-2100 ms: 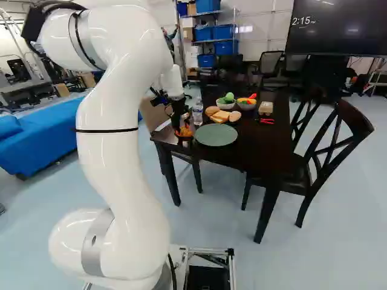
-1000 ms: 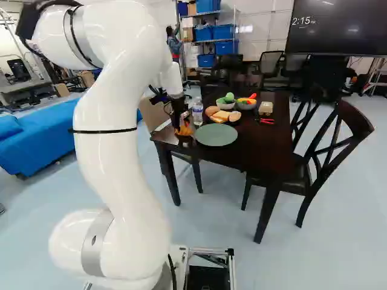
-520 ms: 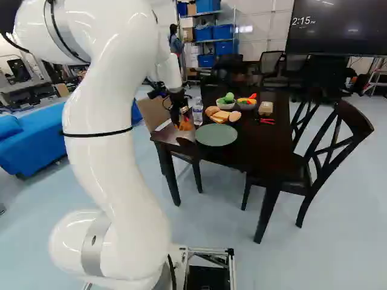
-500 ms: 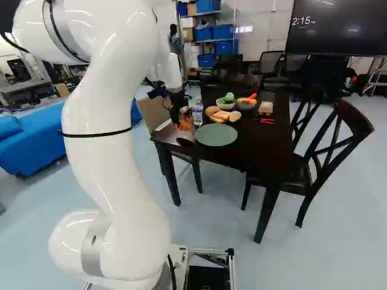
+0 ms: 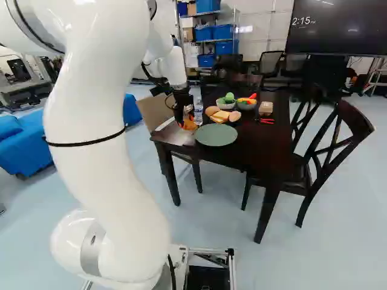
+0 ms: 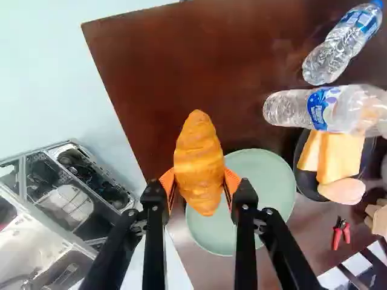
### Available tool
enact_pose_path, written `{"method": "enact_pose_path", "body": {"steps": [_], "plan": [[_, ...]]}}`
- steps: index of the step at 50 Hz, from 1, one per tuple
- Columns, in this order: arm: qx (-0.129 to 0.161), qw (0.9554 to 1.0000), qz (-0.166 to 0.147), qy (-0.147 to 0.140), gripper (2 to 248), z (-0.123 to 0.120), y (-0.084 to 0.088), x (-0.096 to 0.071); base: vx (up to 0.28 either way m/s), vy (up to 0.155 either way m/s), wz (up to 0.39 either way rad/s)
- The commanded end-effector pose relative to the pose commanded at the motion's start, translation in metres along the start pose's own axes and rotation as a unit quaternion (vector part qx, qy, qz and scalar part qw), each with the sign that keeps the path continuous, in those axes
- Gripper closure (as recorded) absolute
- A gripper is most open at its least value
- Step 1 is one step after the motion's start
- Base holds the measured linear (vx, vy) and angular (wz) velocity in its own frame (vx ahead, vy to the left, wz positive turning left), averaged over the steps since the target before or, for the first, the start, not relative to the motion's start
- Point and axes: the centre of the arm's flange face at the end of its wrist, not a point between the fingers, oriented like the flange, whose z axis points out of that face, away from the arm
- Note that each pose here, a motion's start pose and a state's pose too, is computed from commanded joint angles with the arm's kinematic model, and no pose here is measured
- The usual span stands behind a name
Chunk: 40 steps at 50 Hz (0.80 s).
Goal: Move the croissant to the empty plate
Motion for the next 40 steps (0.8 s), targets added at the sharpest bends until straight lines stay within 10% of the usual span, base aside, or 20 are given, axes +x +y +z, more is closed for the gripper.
{"method": "enact_pose_path", "body": {"steps": [40], "plan": [[-0.006, 0.9973, 0.070, -0.019, 131, -0.007, 0.021, -0.081, 0.000, 0.000, 0.000]]}}
